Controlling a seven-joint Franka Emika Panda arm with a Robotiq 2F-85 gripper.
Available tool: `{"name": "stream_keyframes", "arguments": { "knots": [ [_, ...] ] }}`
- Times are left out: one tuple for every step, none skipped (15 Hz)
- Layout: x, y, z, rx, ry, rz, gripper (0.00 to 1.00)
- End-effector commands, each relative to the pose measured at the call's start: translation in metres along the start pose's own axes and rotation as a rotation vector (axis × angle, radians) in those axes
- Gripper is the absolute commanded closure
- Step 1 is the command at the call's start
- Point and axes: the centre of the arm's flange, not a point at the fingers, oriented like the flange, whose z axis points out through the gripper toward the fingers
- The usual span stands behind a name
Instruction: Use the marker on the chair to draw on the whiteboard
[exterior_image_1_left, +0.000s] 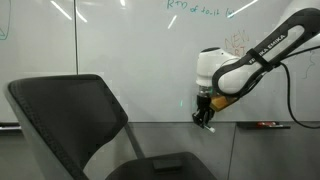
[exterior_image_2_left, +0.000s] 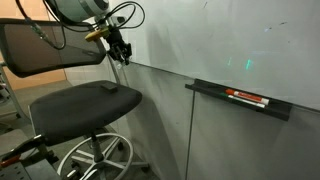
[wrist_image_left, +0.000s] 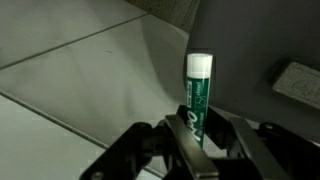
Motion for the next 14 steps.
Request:
{"name": "stream_keyframes", "arguments": {
  "knots": [
    [-0.008,0.020,-0.028,-0.038,0.010,0.009,0.94],
    [-0.007,0.024,-0.032,-0.047,0.015,0.014,0.94],
    [-0.004,0.028,-0.037,-0.055,0.024,0.020,0.94],
    [-0.002,0.031,-0.040,-0.067,0.037,0.021,0.94],
    [0.002,0.035,-0.044,-0.070,0.050,0.023,0.94],
    [0.005,0.038,-0.048,-0.078,0.065,0.023,0.94],
    [0.008,0.041,-0.051,-0.083,0.075,0.022,0.94],
    [0.010,0.043,-0.055,-0.089,0.085,0.023,0.94],
    [0.013,0.045,-0.058,-0.092,0.096,0.024,0.94],
    [0.016,0.048,-0.060,-0.096,0.105,0.025,0.94],
    [0.018,0.050,-0.063,-0.102,0.116,0.022,0.94],
    [0.021,0.052,-0.064,-0.109,0.124,0.022,0.94],
    [0.025,0.055,-0.065,-0.115,0.133,0.023,0.94],
    [0.028,0.057,-0.067,-0.119,0.142,0.025,0.94]
  ]
}}
